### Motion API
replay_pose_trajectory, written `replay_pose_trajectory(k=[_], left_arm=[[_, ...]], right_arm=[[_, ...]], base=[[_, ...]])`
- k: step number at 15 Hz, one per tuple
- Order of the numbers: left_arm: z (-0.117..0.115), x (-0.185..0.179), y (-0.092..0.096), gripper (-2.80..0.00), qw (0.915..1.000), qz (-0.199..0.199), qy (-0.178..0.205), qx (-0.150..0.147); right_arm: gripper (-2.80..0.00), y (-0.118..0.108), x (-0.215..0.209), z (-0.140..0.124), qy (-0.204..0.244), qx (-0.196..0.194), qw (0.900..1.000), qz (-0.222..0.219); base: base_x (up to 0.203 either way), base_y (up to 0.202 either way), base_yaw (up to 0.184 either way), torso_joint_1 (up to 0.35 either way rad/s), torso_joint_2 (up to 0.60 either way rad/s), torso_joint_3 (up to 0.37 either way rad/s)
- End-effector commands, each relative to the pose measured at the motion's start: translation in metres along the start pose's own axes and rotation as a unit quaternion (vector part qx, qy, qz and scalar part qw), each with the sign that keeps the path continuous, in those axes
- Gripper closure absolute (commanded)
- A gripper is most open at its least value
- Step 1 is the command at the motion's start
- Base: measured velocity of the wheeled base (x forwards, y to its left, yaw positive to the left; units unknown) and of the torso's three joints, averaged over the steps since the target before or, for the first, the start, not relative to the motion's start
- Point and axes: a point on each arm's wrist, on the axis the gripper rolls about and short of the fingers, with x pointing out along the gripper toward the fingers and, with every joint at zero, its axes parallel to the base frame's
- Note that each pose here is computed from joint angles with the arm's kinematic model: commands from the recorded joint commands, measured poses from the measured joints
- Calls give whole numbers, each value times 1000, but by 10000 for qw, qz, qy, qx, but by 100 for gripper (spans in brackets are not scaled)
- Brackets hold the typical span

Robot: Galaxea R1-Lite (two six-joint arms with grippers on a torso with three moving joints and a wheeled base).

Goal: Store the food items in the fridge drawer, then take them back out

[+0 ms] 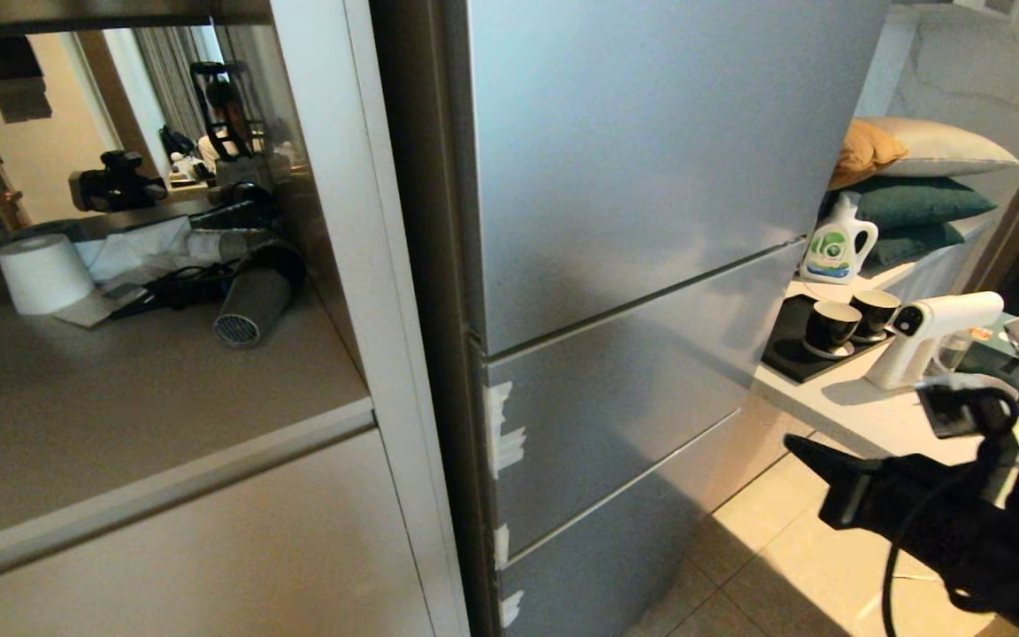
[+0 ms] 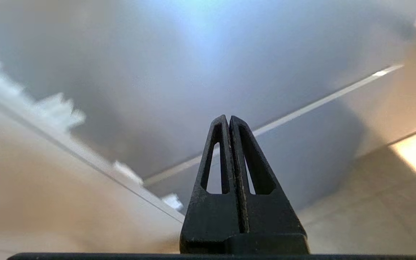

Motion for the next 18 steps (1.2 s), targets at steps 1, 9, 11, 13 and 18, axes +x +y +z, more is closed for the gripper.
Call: replay_pose_trajectory(k=[1,9,11,13,18], left_arm=[[0,0,0,0,10000,2,6,-1],[0,0,0,0,10000,2,1,-4],[0,0,0,0,10000,2,1,4],[0,0,0,0,10000,3,-4,-2],[0,0,0,0,10000,2,6,-4]], right_arm=[[0,3,-71,17,-875,-98,9961,6],[0,-17,-191,-64,-117,-1282,9859,-1070],[0,-16,-202,-76,-365,-1599,9803,-1099],[0,-14,-210,-83,-821,-1882,9728,-1069],[0,-14,-210,-86,-811,-1655,9769,-1085]], base=[[0,0,0,0,0,0],[0,0,0,0,0,0],[0,0,0,0,0,0],[0,0,0,0,0,0],[0,0,0,0,0,0]])
